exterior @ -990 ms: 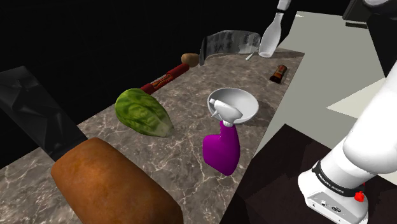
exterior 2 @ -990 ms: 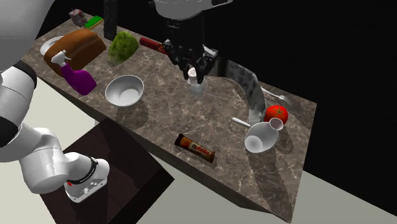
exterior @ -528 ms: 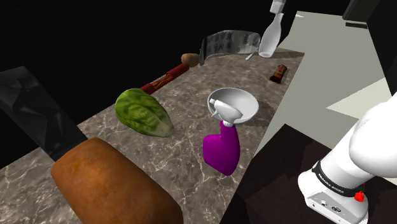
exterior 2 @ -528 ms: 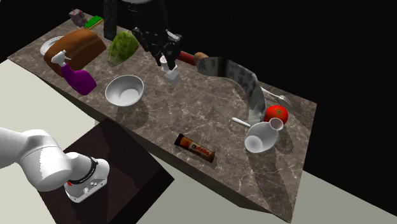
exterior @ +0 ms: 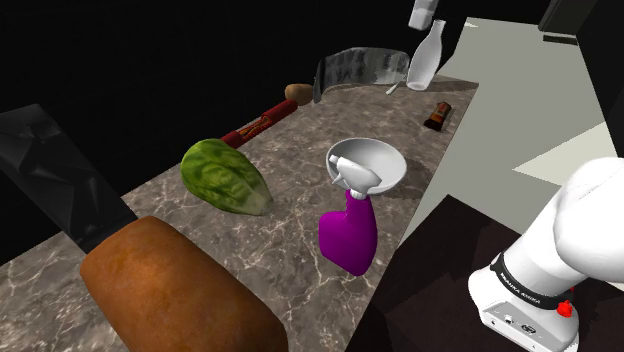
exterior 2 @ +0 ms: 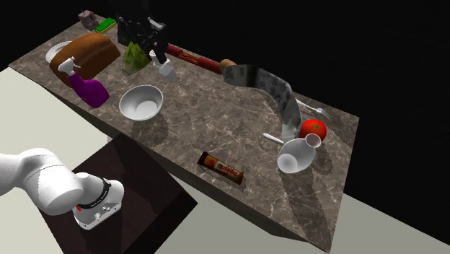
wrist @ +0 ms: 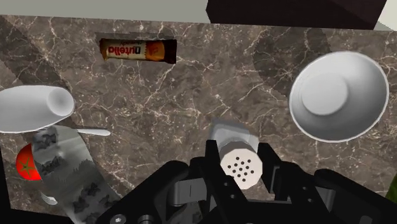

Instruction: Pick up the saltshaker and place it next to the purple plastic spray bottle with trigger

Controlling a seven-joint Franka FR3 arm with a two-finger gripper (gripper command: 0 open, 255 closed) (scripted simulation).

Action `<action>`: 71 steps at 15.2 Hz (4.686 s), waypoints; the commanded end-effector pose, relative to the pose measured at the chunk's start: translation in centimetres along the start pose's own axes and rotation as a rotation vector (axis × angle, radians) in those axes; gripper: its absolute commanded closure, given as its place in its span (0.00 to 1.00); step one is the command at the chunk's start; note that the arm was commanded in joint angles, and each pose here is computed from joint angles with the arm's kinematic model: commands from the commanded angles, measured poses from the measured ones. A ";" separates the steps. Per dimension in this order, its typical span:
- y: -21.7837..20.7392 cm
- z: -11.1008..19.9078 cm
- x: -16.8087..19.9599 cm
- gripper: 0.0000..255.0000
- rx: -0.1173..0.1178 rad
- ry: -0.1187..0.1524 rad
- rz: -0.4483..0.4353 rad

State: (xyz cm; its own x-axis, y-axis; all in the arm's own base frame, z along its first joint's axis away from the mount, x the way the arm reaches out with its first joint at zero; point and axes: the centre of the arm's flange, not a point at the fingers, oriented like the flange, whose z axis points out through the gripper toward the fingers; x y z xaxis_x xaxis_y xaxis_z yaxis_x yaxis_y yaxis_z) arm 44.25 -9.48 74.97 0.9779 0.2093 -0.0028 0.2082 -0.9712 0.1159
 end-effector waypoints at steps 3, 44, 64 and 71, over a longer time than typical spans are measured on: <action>-5.4 -0.6 0.0 1.00 -0.001 -0.001 0.002; -46.0 -0.1 1.6 1.00 -0.001 -0.001 0.002; -47.2 10.4 1.6 1.00 -0.001 -0.001 0.002; -47.7 14.1 1.6 1.00 -0.001 -0.001 0.002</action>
State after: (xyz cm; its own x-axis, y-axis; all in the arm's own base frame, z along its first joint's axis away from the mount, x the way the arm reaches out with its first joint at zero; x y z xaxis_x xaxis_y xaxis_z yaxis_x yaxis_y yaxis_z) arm 36.06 35.65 55.91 0.9782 0.2074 -0.0039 0.2064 -0.9714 0.1169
